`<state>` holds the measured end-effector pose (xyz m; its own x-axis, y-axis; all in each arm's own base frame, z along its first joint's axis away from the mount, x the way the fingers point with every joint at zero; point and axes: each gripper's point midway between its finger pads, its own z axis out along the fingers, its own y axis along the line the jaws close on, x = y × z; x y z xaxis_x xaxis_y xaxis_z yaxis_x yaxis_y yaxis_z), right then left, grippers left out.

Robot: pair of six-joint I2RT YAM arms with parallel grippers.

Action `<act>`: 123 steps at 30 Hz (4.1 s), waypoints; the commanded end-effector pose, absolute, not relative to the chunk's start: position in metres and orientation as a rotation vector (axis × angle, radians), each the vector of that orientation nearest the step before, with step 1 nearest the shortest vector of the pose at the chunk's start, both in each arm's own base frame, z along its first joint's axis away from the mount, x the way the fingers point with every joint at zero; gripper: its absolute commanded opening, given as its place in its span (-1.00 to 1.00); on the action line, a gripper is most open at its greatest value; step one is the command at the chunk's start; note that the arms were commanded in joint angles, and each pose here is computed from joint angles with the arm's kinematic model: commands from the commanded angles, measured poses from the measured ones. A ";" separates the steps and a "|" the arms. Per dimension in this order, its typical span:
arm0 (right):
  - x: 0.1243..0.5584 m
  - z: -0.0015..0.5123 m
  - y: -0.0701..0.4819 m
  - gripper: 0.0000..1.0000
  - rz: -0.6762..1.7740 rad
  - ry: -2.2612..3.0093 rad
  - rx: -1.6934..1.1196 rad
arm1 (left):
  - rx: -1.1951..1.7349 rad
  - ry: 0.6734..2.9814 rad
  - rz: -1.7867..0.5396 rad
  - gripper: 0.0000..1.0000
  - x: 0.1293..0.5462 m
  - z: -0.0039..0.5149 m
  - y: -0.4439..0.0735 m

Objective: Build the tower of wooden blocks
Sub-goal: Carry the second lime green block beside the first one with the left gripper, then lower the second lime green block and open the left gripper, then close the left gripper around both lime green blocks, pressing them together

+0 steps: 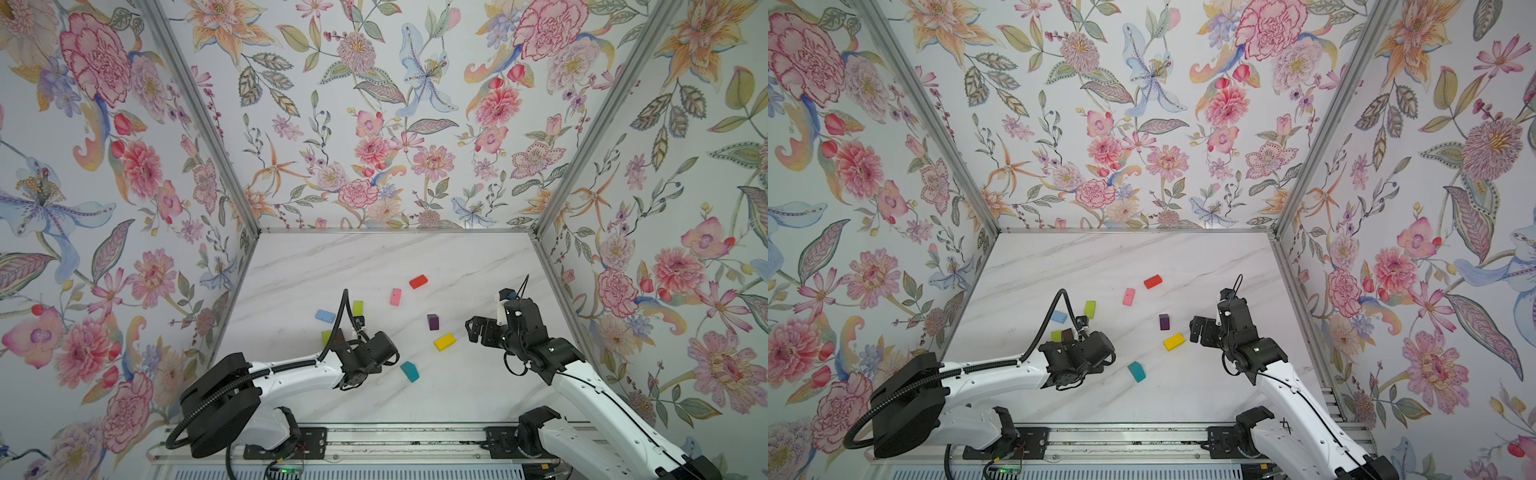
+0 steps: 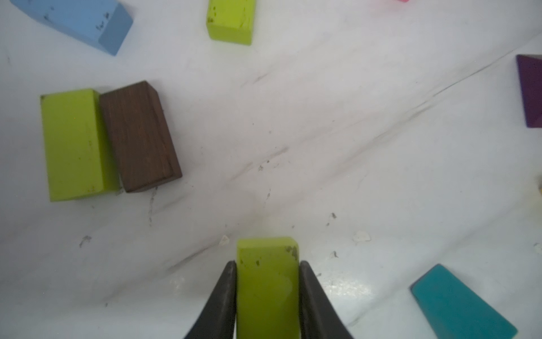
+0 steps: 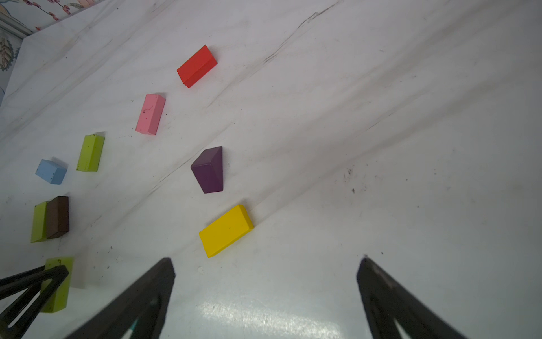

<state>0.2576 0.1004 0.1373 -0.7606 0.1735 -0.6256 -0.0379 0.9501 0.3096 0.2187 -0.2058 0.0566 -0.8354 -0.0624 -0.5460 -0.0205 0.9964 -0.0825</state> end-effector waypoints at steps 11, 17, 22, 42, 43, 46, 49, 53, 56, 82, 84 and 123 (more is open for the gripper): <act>0.259 0.149 0.099 0.98 0.408 2.393 0.083 | 0.118 2.473 0.062 -0.62 0.307 0.079 -0.206; 0.261 0.153 0.097 0.98 0.395 2.399 0.090 | 0.174 2.478 0.109 -0.62 0.338 0.068 -0.209; 0.262 0.158 0.095 0.98 0.377 2.402 0.100 | 0.175 2.484 0.108 -0.61 0.359 0.058 -0.208; 0.261 0.165 0.090 0.98 0.354 2.403 0.144 | 0.173 2.492 0.042 -0.54 0.388 0.040 -0.215; 0.261 0.165 0.090 0.98 0.354 2.405 0.144 | 0.172 2.492 0.043 -0.52 0.388 0.040 -0.215; 0.262 0.165 0.090 0.98 0.351 2.408 0.144 | 0.171 2.495 0.044 -0.47 0.388 0.039 -0.214; 0.261 0.165 0.090 0.98 0.353 2.406 0.141 | 0.172 2.495 0.042 -0.40 0.390 0.039 -0.214; 0.260 0.164 0.090 0.98 0.359 2.407 0.141 | 0.174 2.495 0.035 -0.26 0.391 0.041 -0.215; 0.259 0.166 0.092 0.98 0.371 2.406 0.133 | 0.176 2.485 -0.001 -0.13 0.392 0.047 -0.221; 0.252 0.170 0.096 0.98 0.406 2.390 0.143 | 0.228 2.466 -0.020 0.81 0.367 0.075 -0.192; 0.251 0.170 0.101 0.99 0.420 2.398 0.119 | 0.227 2.475 -0.009 0.80 0.366 0.071 -0.190; 0.254 0.169 0.134 0.98 0.331 2.441 0.010 | 0.230 2.572 -0.003 0.84 0.368 0.015 -0.180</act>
<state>0.2520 0.1349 0.1636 -0.7827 0.0848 -0.6166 -0.0903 0.9647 0.2473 0.3669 -0.1818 0.0213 -0.8251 0.1549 -0.5434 0.1550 0.9868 0.0461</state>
